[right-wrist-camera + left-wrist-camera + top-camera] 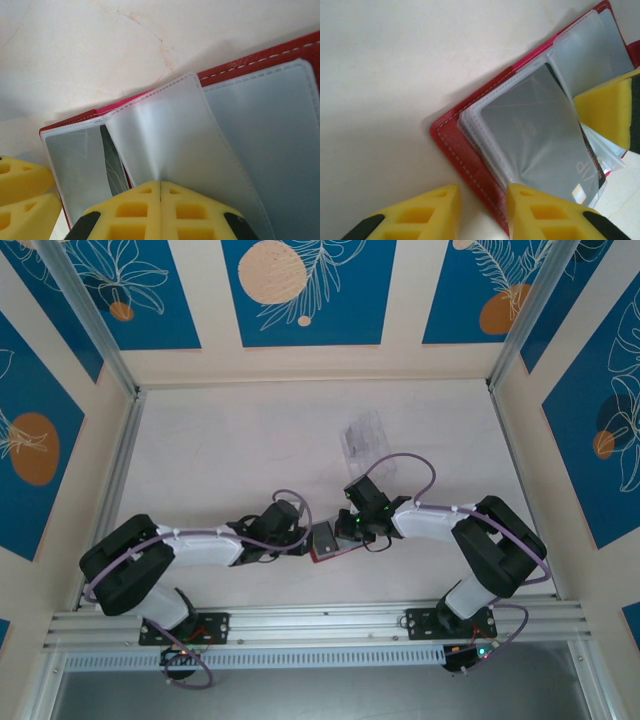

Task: Put the credit cards into the card holder
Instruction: Insert the credit card into the card slot.

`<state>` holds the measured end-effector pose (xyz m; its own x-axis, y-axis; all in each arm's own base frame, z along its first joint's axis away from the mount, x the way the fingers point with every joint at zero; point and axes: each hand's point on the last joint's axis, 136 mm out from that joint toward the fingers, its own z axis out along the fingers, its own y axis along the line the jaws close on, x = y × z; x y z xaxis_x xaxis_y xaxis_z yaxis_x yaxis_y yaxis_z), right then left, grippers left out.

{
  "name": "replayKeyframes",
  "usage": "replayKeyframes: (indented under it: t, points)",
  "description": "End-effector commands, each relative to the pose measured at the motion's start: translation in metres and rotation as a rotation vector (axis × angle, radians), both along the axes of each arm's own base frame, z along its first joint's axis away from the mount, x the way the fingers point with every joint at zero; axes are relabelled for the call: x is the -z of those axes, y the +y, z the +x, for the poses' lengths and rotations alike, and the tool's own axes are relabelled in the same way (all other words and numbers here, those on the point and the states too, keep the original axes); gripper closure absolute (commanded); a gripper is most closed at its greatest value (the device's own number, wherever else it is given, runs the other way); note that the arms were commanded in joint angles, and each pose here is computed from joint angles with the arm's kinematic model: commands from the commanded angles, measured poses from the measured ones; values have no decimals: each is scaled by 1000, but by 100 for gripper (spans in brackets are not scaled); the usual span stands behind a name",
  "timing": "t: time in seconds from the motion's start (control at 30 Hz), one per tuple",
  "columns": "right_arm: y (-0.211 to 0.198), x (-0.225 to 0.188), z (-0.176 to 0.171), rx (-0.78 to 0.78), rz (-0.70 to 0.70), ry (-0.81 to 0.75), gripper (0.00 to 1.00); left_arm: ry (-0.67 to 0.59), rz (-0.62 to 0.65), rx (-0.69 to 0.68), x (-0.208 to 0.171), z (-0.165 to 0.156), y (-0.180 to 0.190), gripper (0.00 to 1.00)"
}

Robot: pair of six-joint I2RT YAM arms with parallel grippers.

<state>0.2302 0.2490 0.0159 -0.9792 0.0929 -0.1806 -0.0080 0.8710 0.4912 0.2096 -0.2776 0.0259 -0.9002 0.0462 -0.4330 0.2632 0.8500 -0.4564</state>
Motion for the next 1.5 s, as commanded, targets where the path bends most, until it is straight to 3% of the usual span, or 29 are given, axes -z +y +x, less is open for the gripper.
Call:
replayKeyframes:
  t: [0.0,0.23,0.77,1.03,1.3,1.47]
  points:
    - [-14,25,-19,-10,-75,72,98,3,29,-14,0,-4,14,74]
    - [-8,20,-21,-27,-67,58,98,15,71,9,10,-4,14,83]
    - [27,-15,-26,-122,28,-32,95,55,56,103,28,1,-28,85]
    - [-6,-30,-14,-62,-142,-88,94,31,89,88,21,8,-24,84]
    - [-38,-46,-3,-62,-263,-146,79,45,98,100,27,7,-25,83]
    - [-35,-41,6,-107,-299,-153,67,51,96,103,28,7,-26,82]
